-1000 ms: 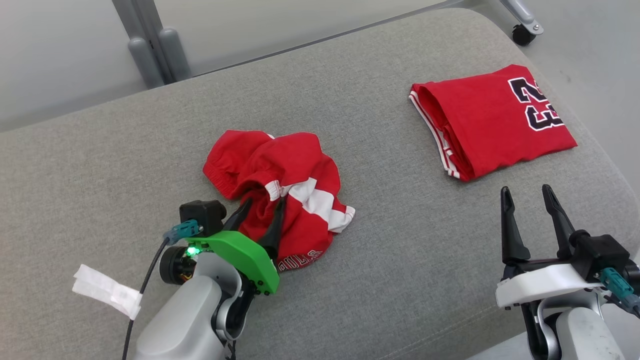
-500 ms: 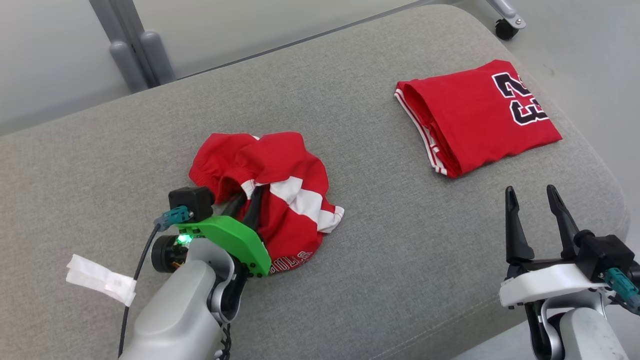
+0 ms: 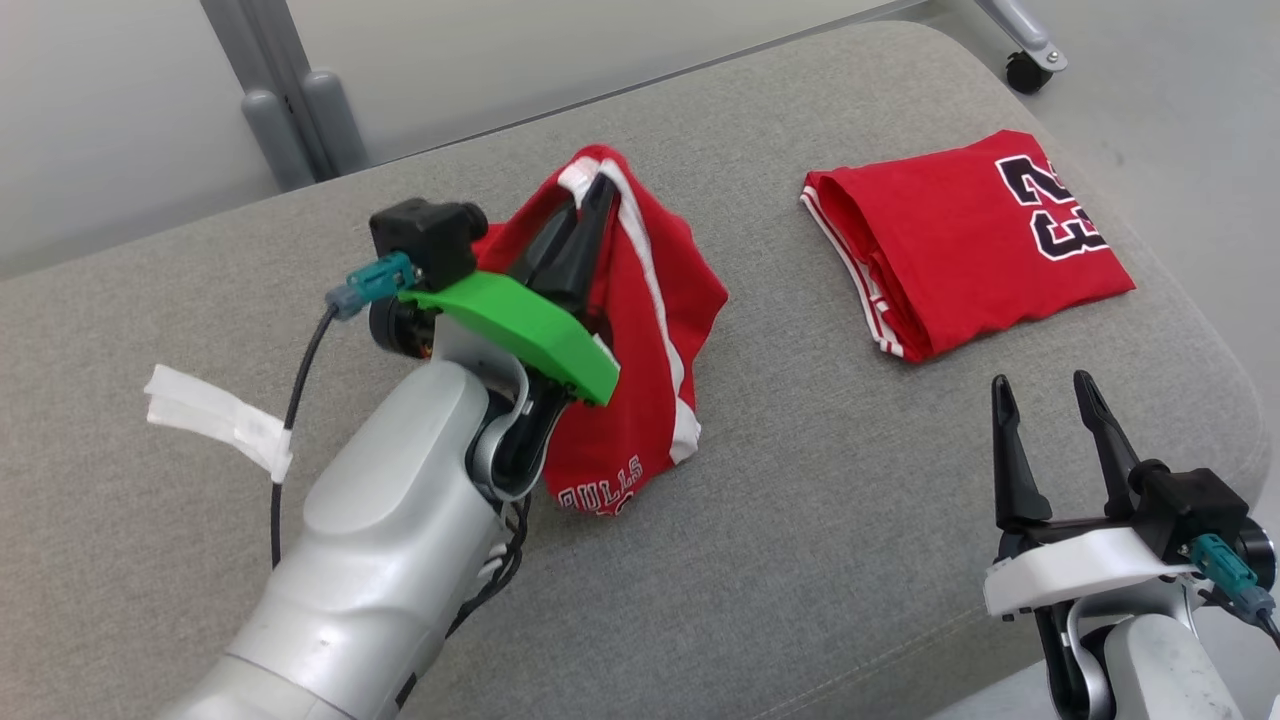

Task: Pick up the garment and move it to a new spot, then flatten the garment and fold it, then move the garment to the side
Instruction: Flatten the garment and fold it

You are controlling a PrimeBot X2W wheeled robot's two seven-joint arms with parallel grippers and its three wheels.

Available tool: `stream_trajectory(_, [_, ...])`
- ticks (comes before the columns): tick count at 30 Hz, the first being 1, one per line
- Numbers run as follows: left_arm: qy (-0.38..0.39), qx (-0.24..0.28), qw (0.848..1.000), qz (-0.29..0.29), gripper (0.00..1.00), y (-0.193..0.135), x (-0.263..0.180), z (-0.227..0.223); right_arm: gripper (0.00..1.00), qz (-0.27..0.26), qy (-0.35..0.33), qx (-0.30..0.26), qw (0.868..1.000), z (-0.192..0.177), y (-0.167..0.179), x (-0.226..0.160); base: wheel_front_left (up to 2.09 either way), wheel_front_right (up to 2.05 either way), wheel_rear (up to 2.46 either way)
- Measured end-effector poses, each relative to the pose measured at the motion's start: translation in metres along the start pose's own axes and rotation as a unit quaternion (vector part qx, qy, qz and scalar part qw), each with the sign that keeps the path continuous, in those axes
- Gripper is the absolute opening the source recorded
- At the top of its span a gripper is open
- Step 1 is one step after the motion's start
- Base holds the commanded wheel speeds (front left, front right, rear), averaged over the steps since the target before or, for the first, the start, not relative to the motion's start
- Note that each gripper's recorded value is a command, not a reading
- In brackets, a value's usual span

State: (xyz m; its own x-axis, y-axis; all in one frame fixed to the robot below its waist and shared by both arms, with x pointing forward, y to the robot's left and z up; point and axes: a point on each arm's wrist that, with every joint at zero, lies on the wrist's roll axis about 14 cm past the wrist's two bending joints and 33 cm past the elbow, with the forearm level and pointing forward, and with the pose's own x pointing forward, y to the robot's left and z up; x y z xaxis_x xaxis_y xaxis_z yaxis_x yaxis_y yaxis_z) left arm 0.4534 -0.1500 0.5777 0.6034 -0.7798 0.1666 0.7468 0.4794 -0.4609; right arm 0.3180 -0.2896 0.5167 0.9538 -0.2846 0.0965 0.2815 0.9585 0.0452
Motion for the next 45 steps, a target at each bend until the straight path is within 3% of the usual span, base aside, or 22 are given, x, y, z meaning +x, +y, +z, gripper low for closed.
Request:
stream_trajectory(8, [-0.120, -0.019, 0.989, -0.083, 0.00, -0.053, 0.023, 0.088, 1.00, -0.010, -0.003, -0.001, 1.000, 0.002, -0.007, -0.002, 0.00, 0.00, 0.00])
stream_trajectory(12, [-0.124, -0.030, 0.988, -0.089, 0.00, -0.056, 0.015, 0.090, 1.00, -0.006, -0.001, 0.000, 1.000, 0.000, -0.005, 0.001, 0.00, 0.00, 0.00])
stream_trajectory(14, [-0.094, -0.033, 0.993, -0.068, 0.00, -0.042, 0.005, 0.068, 1.00, 0.003, -0.001, 0.002, 1.000, -0.001, 0.002, 0.005, 0.00, 0.00, 0.00])
stream_trajectory(16, [-0.035, -0.049, 0.998, -0.012, 0.00, -0.007, -0.014, 0.029, 1.00, 0.016, 0.000, 0.004, 1.000, -0.002, 0.011, 0.010, 0.00, 0.00, 0.00])
stream_trajectory(20, [0.067, -0.089, 0.989, 0.099, 0.00, 0.057, -0.074, -0.035, 1.00, 0.041, 0.002, 0.006, 0.999, -0.006, 0.029, 0.020, 0.00, 0.00, 0.00])
stream_trajectory(23, [0.114, -0.097, 0.979, 0.136, 0.00, 0.078, -0.111, -0.059, 1.00, 0.059, 0.005, 0.006, 0.998, -0.010, 0.042, 0.026, 0.00, 0.00, 0.00])
stream_trajectory(30, [0.158, -0.098, 0.958, 0.218, 0.00, 0.112, -0.182, -0.079, 1.00, 0.104, 0.011, 0.013, 0.994, -0.017, 0.076, 0.038, 0.00, 0.00, 0.00])
stream_trajectory(36, [0.153, -0.085, 0.948, 0.266, 0.00, 0.129, -0.205, -0.076, 1.00, 0.127, 0.014, 0.015, 0.992, -0.021, 0.093, 0.044, 0.00, 0.00, 0.00])
stream_trajectory(37, [0.145, -0.071, 0.947, 0.278, 1.00, 0.135, -0.210, -0.073, 1.00, 0.131, 0.014, 0.016, 0.991, -0.021, 0.096, 0.044, 0.00, 0.00, 0.00])
stream_trajectory(45, [0.073, -0.065, 0.947, 0.307, 1.00, 0.141, -0.228, -0.058, 1.00, 0.137, 0.001, 0.009, 0.991, -0.013, 0.098, 0.046, 0.00, 0.00, 0.00])
